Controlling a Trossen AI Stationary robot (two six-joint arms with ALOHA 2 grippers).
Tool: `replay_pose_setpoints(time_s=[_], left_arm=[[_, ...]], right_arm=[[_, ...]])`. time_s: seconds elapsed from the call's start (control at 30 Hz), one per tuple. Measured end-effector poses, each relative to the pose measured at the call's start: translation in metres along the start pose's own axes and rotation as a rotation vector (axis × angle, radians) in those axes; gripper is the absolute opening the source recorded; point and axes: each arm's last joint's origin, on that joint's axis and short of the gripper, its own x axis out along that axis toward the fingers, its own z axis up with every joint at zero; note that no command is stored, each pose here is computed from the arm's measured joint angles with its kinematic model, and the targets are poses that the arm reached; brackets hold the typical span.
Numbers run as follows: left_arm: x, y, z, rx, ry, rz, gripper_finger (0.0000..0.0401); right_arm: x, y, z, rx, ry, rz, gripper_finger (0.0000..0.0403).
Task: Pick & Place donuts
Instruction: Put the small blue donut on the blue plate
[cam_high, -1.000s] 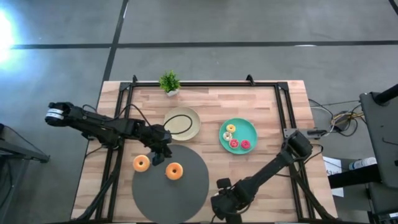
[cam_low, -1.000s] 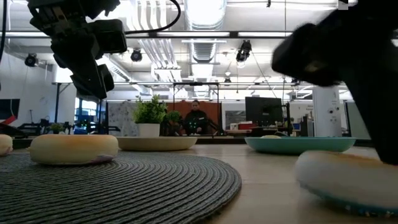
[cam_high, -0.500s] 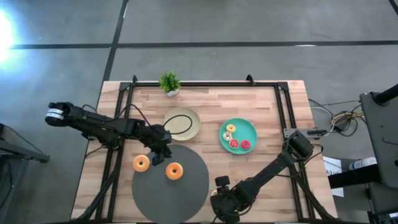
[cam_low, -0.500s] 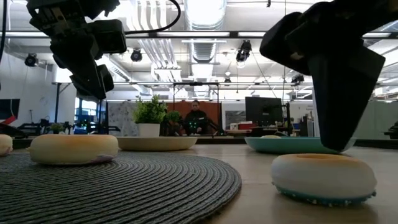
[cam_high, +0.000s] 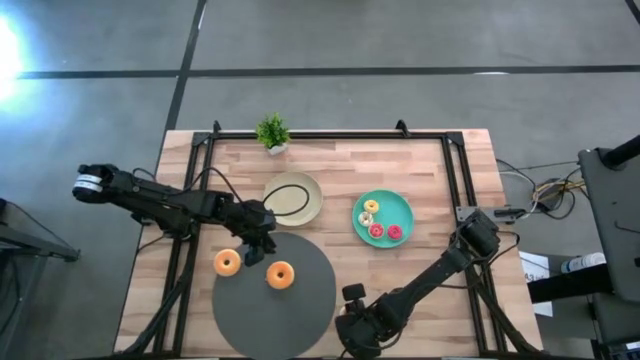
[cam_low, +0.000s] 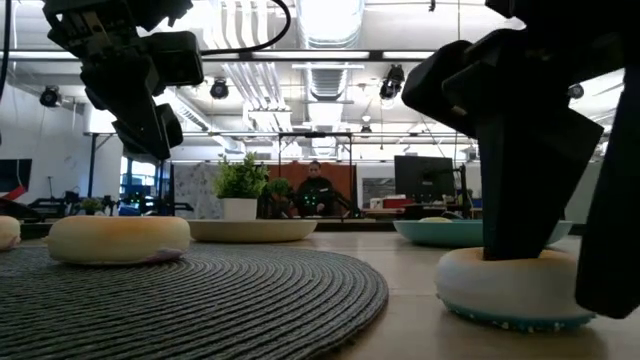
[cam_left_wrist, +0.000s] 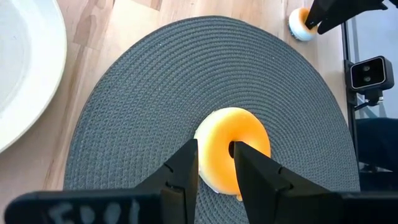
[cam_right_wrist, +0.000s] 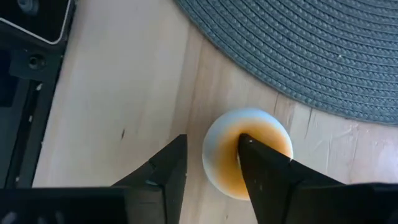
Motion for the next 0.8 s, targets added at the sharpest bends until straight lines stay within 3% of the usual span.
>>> replay_pose_setpoints(time_s=[0.27,0.5,0.6,0.8], left_arm=[[0.000,0.000,0.000,-0.005,0.000,0.000,0.0078],[0.000,0.000,0.000,-0.005,-0.001,0.000,0.0078],[0.000,0.000,0.000,-0.005,-0.002,-0.001,0.0078],[-0.002,-0.003,0.007,0.052,-0.056,-0.012,0.0078]], right_arm=[[0.003,-0.009,0.001,0.114,0.011,-0.011,0.0068],[0.003,-0.035,0.007,0.393,0.036,-0.021,0.0013],[-0.014,-0.054,0.010,0.514,0.002,-0.045,0.0010],[-0.084,-0.100,0.001,0.789,-0.215,-0.042,0.0009]])
